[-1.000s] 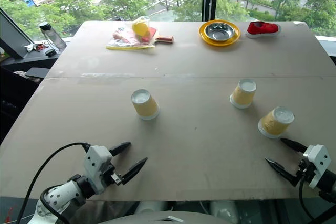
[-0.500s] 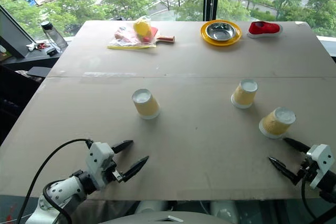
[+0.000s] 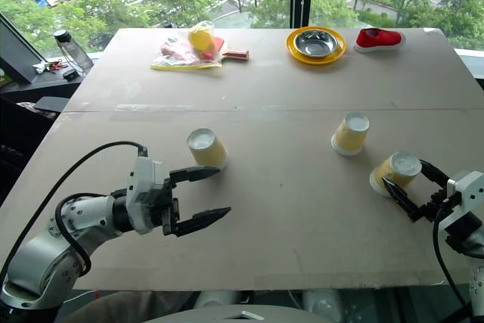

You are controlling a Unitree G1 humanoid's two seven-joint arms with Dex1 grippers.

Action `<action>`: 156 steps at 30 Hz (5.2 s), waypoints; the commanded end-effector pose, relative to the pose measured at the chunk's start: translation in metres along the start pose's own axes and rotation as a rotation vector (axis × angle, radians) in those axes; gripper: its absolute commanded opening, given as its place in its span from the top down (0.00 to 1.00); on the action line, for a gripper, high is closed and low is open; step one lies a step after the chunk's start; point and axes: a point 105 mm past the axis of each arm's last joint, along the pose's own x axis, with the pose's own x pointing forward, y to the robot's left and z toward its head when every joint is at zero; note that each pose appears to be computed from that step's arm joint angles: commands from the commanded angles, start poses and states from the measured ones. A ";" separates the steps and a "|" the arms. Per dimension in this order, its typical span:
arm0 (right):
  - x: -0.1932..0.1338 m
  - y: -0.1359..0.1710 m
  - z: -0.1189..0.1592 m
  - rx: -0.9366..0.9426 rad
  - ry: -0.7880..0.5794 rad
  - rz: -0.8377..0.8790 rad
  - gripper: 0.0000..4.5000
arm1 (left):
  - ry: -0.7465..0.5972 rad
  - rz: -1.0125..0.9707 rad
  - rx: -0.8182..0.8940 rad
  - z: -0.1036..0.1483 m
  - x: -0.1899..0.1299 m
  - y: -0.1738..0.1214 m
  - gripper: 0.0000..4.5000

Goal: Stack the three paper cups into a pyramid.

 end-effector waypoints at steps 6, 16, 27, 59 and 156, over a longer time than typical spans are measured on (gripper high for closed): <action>0.002 0.004 0.018 0.010 -0.053 0.010 0.00 | -0.049 -0.076 0.029 0.027 0.008 -0.008 0.00; 0.004 0.005 0.019 0.020 -0.069 0.020 0.54 | -0.053 -0.080 0.020 0.029 0.010 -0.009 0.00; 0.054 0.043 0.029 0.011 -0.058 0.207 0.56 | -0.054 0.061 0.011 0.026 -0.001 0.003 0.00; 0.197 0.134 0.064 -0.010 -0.097 0.440 0.02 | -0.115 0.364 -0.023 0.025 -0.023 0.042 0.00; 0.178 0.108 0.054 0.020 -0.106 0.191 0.01 | -0.087 0.292 0.018 0.030 -0.029 0.028 0.00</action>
